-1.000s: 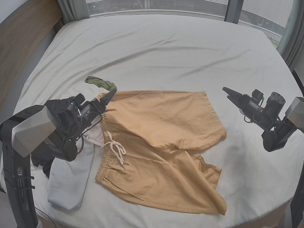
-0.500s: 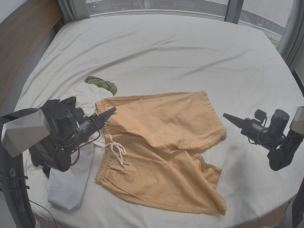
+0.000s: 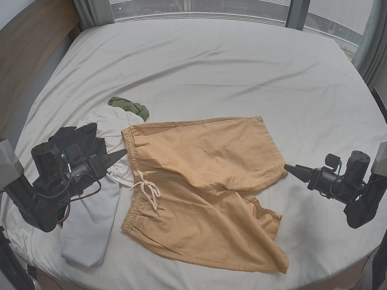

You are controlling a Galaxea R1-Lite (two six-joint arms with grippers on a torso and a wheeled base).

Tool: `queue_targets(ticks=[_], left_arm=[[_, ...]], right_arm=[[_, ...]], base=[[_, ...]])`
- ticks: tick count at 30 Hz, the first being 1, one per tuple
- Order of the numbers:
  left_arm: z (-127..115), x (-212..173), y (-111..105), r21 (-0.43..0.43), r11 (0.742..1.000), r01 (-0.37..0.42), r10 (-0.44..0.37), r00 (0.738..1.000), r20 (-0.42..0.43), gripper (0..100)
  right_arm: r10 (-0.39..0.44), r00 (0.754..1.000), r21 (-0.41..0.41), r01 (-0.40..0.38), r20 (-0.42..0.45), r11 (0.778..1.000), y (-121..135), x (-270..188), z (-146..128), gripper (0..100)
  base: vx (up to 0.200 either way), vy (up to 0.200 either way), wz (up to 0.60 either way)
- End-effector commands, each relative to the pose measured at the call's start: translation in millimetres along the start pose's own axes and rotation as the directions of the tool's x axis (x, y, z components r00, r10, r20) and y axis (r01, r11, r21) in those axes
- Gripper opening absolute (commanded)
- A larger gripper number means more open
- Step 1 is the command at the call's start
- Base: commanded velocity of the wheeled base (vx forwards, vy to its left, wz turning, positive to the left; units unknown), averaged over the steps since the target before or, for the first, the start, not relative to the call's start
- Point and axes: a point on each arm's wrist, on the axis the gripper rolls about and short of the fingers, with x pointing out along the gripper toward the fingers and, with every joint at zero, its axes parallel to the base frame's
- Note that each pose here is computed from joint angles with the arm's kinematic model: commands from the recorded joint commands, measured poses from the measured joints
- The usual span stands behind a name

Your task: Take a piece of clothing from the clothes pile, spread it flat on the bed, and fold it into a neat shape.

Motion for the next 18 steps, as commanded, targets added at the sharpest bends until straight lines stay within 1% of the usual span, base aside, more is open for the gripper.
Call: queue_targets(ticks=[1, 2, 4, 9, 11, 13, 18], left_arm=[[-15.0, -16.7, -0.9, 0.055, 0.998, -0.002, 0.005, 0.998, -0.060, 100], [-21.4, -15.8, 1.7, 0.098, 0.995, -0.005, 0.013, 0.997, -0.079, 100], [-23.0, -15.8, -1.3, 0.147, 0.989, 0.015, -0.004, 0.997, -0.079, 100], [-25.4, -16.1, -5.6, 0.166, 0.985, 0.036, -0.024, 0.997, -0.072, 100], [-25.9, -16.4, -5.9, 0.175, 0.984, 0.043, -0.033, 0.998, -0.059, 100], [-26.6, -15.9, -5.3, 0.174, 0.984, 0.044, -0.034, 0.998, -0.058, 100], [-30.8, -13.2, -1.3, 0.170, 0.985, 0.038, -0.026, 0.997, -0.072, 100]], right_arm=[[-0.018, 0.998, 0.002, 0.018, -0.056, 1.000, 2.2, -8.5, -14.1, 100], [-0.021, 0.997, 0.007, 0.022, -0.067, 1.000, 1.1, -8.7, -17.3, 100], [-0.030, 0.995, 0.017, 0.032, -0.094, 0.999, -0.6, -10.3, -24.7, 100], [-0.048, 0.986, 0.001, 0.049, -0.158, 0.999, -7.3, -10.8, -43.1, 100], [-0.058, 0.975, -0.016, 0.056, -0.215, 0.998, -10.5, -13.9, -58.9, 100], [-0.056, 0.967, -0.028, 0.050, -0.247, 0.998, -10.1, -14.9, -66.8, 100], [-0.034, 0.960, -0.027, 0.027, -0.277, 0.999, -4.0, -13.2, -73.5, 100]], base=[[0.000, 0.000, 0.00], [0.000, 0.000, 0.00], [0.000, 0.000, 0.00], [0.000, 0.000, 0.00], [0.000, 0.000, 0.00], [0.000, 0.000, 0.00], [0.000, 0.000, 0.00]])
